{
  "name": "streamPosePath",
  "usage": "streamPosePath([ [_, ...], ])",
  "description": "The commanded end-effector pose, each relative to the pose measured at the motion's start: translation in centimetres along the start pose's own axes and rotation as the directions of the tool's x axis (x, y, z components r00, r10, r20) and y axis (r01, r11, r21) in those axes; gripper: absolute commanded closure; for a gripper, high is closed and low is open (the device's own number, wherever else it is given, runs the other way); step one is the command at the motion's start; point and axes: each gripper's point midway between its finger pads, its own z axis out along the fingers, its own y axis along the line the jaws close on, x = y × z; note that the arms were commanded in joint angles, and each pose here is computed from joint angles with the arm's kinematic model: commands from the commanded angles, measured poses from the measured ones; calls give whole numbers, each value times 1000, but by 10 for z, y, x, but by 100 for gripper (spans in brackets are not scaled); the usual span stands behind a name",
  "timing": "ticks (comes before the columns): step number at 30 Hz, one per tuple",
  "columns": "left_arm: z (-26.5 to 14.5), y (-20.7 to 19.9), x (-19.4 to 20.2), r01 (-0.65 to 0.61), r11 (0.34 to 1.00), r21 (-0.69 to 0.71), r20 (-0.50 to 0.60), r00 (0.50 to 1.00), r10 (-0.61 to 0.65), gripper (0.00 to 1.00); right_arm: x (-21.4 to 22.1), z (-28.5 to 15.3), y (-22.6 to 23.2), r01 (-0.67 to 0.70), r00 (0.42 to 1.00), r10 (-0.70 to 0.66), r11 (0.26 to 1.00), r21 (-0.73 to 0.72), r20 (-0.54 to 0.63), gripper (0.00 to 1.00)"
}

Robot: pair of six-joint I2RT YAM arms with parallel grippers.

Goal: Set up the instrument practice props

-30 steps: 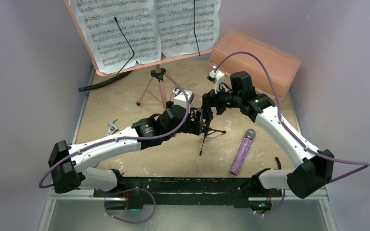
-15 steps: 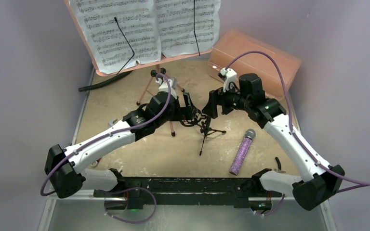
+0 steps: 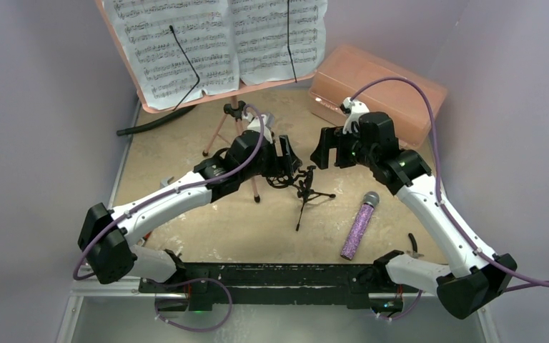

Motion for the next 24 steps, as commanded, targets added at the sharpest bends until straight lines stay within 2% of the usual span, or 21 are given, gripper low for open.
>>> streamPosePath([
  [1,2,-22,-13,-62,996,69,-12,998,63,24,-1,-11,-9,-52,999,52,996,79,1,9],
  [13,0,-24,14,-85,991,106,-153,983,101,26,5,-13,-14,-136,989,141,981,136,-31,8],
  [24,-9,-36,18,-95,983,157,-189,974,124,34,6,-7,-22,-142,987,153,976,163,-57,7],
])
